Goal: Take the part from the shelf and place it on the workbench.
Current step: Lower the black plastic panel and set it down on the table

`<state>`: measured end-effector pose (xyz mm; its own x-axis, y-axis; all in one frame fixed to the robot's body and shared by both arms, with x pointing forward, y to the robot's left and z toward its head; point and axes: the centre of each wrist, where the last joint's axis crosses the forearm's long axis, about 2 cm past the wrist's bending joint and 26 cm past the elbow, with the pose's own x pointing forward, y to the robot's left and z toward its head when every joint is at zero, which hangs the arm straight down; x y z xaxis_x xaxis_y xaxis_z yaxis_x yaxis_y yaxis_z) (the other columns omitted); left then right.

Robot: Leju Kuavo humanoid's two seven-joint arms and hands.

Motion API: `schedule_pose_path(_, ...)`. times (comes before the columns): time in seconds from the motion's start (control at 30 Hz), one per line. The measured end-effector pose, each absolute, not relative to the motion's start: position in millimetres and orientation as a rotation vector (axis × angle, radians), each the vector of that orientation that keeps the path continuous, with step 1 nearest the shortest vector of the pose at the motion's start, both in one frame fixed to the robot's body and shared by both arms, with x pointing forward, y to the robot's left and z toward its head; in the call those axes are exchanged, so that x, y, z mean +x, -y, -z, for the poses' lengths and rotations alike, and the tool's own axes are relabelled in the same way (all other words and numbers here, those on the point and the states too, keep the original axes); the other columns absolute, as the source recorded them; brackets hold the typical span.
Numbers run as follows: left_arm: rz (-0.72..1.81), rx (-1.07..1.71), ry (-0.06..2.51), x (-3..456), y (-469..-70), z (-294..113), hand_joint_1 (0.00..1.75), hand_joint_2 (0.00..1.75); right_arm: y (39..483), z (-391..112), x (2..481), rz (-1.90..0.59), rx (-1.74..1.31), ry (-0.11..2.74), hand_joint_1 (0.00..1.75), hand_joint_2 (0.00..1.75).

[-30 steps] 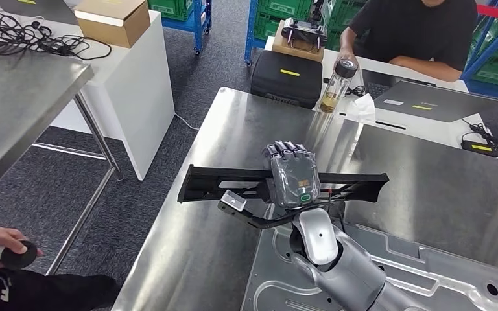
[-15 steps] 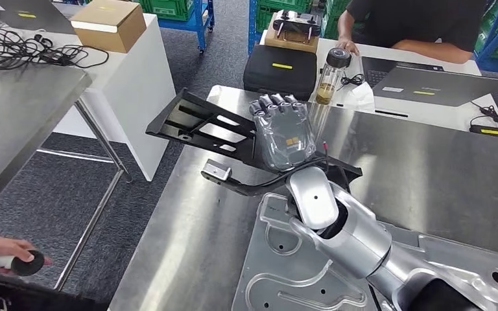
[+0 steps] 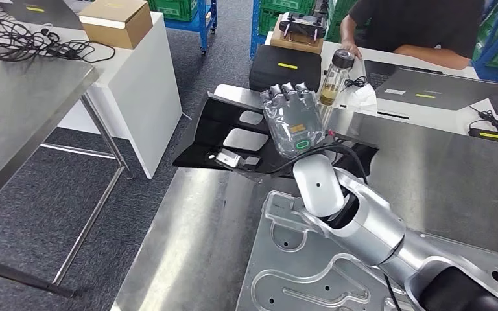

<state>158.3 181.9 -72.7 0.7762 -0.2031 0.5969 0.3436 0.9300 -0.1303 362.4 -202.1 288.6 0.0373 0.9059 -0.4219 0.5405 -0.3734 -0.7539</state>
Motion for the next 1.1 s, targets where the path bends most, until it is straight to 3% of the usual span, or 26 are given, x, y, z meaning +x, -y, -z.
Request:
schedule_pose_path(0.37, 0.222, -0.216, 0.666, 158, -193, 76, 0.00, 1.75, 213, -299, 382, -1.359, -1.997, 1.367, 1.75, 1.75)
schedule_pose_path(0.57, 0.246, -0.170, 0.667, 170, -192, 71, 0.00, 1.75, 217, -288, 393, -1.275, -1.953, 1.411, 1.75, 1.75)
schedule_pose_path(1.1, 0.312, -0.228, 0.639, 177, -152, 58, 0.00, 1.75, 243, -289, 398, -1.273, -2.012, 1.258, 1.75, 1.75)
